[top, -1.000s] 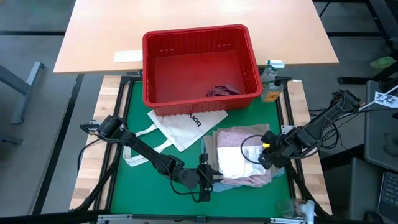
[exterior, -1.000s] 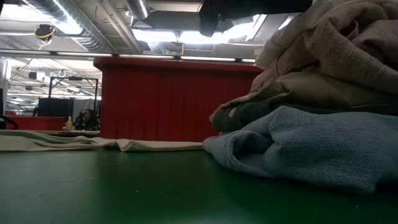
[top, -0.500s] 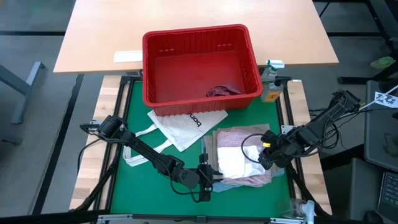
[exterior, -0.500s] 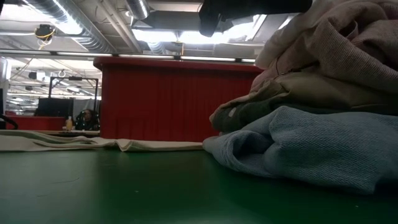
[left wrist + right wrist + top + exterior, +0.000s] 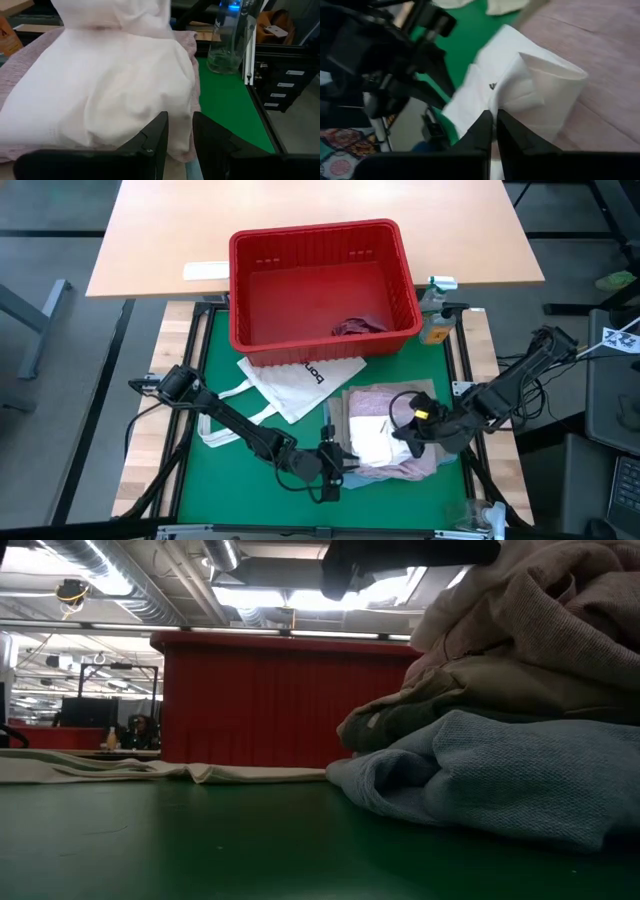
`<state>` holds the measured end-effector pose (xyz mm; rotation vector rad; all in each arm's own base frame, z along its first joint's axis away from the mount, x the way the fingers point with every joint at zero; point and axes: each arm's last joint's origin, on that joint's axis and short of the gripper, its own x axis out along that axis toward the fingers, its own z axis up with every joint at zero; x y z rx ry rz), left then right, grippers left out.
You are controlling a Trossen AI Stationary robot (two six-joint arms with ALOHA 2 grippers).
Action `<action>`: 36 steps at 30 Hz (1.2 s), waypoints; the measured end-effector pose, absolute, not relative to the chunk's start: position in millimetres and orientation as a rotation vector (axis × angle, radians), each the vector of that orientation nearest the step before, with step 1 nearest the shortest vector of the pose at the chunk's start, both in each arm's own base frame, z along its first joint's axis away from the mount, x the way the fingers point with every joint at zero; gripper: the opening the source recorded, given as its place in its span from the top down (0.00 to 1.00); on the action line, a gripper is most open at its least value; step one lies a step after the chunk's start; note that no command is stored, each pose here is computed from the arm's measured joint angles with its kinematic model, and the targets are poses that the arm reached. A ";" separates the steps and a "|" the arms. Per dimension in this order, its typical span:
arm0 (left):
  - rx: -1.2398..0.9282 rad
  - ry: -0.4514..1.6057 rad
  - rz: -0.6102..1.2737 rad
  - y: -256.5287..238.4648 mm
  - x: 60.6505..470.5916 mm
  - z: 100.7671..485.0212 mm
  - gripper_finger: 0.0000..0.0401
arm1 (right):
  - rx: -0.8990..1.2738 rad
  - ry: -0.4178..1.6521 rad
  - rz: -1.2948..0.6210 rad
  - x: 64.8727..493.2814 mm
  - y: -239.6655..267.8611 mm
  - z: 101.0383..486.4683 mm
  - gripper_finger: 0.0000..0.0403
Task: Fold laundry
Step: Fold the white underwear
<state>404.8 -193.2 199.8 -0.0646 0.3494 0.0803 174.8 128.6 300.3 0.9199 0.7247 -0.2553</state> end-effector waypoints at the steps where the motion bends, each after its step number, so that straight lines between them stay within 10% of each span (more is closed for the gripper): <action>1: -0.065 0.349 0.082 -192.6 405.1 199.9 0.79 | 0.922 0.711 -0.250 177.3 130.4 300.1 0.95; 36: -0.006 0.343 0.037 -203.1 399.9 202.0 0.79 | 0.790 0.539 -0.356 247.4 159.0 250.5 0.95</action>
